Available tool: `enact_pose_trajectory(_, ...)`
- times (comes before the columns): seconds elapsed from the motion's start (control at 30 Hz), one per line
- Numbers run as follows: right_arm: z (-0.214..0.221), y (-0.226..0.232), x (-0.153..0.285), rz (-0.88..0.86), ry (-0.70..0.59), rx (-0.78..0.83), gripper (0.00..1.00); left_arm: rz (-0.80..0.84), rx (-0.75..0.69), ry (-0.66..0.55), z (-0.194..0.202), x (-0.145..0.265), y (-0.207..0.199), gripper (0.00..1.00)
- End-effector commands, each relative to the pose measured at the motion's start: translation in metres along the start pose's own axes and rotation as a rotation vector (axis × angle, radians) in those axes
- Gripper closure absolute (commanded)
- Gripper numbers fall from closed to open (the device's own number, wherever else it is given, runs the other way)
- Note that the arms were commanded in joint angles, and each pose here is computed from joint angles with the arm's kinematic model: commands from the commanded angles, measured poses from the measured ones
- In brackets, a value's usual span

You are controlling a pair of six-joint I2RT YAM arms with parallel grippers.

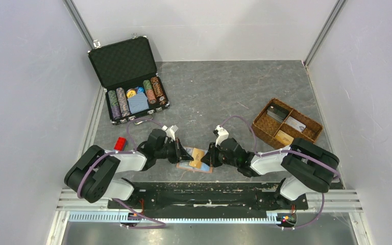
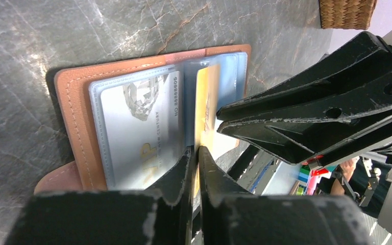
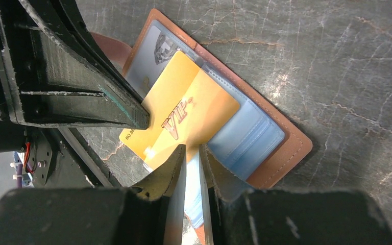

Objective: Take the credit cards out of the card holder
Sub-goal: Remove the credit card from the card holder.

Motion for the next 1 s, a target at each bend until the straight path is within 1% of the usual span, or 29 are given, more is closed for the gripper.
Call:
enact_pose_trajectory(0.0, 0.021, -0.034, 0.007, 0.137, 0.072, 0.006, 0.82, -0.023, 0.009, -0.035, -0.006, 0.004, -0.004, 0.97)
enact_pose_trajectory(0.1, 0.022, -0.037, 0.01, 0.149, 0.077, 0.006, 0.82, -0.075, 0.009, -0.061, -0.011, 0.01, -0.003, 0.98)
enact_pose_trajectory(0.33, 0.02, -0.04, 0.014, 0.167, 0.054, 0.006, 0.81, -0.258, -0.006, -0.136, -0.022, 0.032, 0.003, 0.98)
enact_pose_trajectory(0.47, 0.01, -0.025, 0.016, 0.102, 0.029, 0.034, 0.78, -0.352, -0.025, -0.172, -0.029, 0.05, 0.0, 0.98)
enact_pose_trajectory(0.57, 0.003, -0.006, 0.017, 0.006, 0.045, 0.097, 0.73, -0.359, -0.058, -0.212, -0.038, 0.062, -0.01, 0.98)
enact_pose_trajectory(0.63, -0.004, 0.006, 0.021, -0.043, 0.043, 0.158, 0.7, -0.317, -0.097, -0.222, -0.043, 0.069, -0.022, 0.98)
enact_pose_trajectory(0.7, -0.013, 0.023, 0.029, -0.125, 0.054, 0.22, 0.65, -0.221, -0.144, -0.199, -0.044, 0.073, -0.04, 0.98)
enact_pose_trajectory(0.83, -0.041, 0.053, 0.059, -0.227, 0.008, 0.343, 0.59, -0.044, -0.206, -0.125, -0.04, 0.081, -0.068, 0.98)
enact_pose_trajectory(0.97, -0.062, 0.067, 0.086, -0.335, 0.004, 0.385, 0.54, 0.148, -0.256, -0.081, -0.034, 0.088, -0.092, 0.98)
Point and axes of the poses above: each gripper's point midway between its finger pads, its own x axis back along the fingers, its own y axis along the line the jaws close on, z = x × y, the point moved 6 cm from there along x, back along the fingers, and after that the axes turned 12 degrees about -x, right-handed, at the moved point
